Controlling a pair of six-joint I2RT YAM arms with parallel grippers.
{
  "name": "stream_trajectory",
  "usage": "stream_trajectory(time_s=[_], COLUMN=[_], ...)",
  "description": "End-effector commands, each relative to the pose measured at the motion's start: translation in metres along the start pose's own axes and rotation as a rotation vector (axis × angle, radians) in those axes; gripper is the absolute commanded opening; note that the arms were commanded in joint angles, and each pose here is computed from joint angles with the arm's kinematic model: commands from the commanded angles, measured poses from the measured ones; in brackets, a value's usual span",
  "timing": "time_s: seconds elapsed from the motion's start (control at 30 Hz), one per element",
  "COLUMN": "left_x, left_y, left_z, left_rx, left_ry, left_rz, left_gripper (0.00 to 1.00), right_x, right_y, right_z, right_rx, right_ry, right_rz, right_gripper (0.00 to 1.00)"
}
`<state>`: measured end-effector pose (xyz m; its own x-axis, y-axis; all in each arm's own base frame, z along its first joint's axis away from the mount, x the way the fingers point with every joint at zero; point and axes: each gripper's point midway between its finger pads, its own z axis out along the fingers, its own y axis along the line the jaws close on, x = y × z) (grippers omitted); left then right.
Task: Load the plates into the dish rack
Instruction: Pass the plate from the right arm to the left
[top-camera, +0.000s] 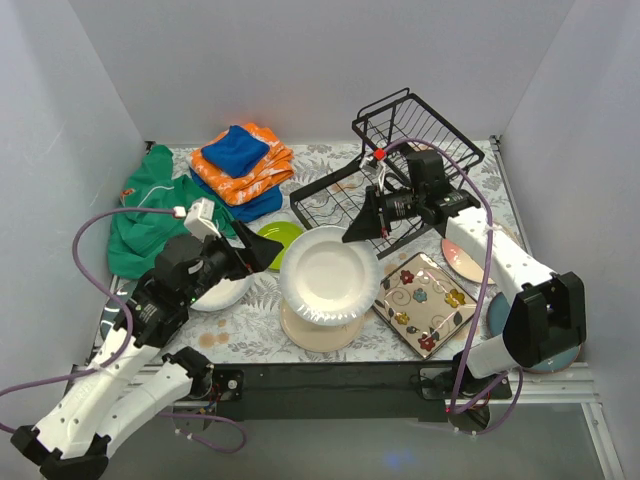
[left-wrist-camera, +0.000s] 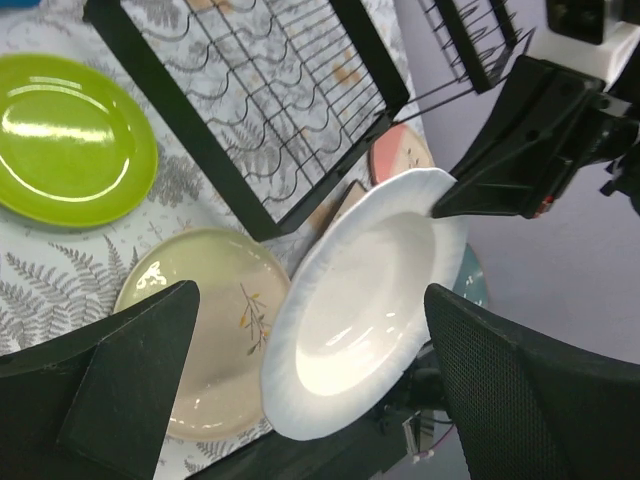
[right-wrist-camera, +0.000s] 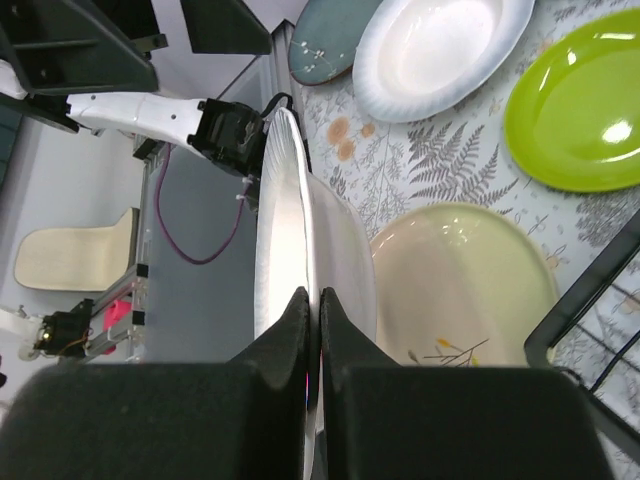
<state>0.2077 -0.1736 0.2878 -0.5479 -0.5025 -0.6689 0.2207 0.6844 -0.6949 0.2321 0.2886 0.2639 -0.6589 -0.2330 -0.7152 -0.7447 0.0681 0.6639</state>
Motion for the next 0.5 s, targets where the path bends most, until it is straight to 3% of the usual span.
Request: stream_trajectory(time_s=[0.0, 0.47], left_x=[0.026, 0.097], left_y=[-0.001, -0.004], left_z=[0.003, -0.004], left_rx=[0.041, 0.286], left_ry=[0.103, 0.298], left_rz=[-0.039, -0.186], left_gripper=[0.93, 0.93], right_x=[0.007, 0.004], right_y=[0.030, 0.031], right_z=[-0.008, -0.014], right_rx=[-0.086, -0.124], right_ry=[-0.007, 0.004], right_rz=[0.049, 0.196], right_gripper=[0.01, 0.01])
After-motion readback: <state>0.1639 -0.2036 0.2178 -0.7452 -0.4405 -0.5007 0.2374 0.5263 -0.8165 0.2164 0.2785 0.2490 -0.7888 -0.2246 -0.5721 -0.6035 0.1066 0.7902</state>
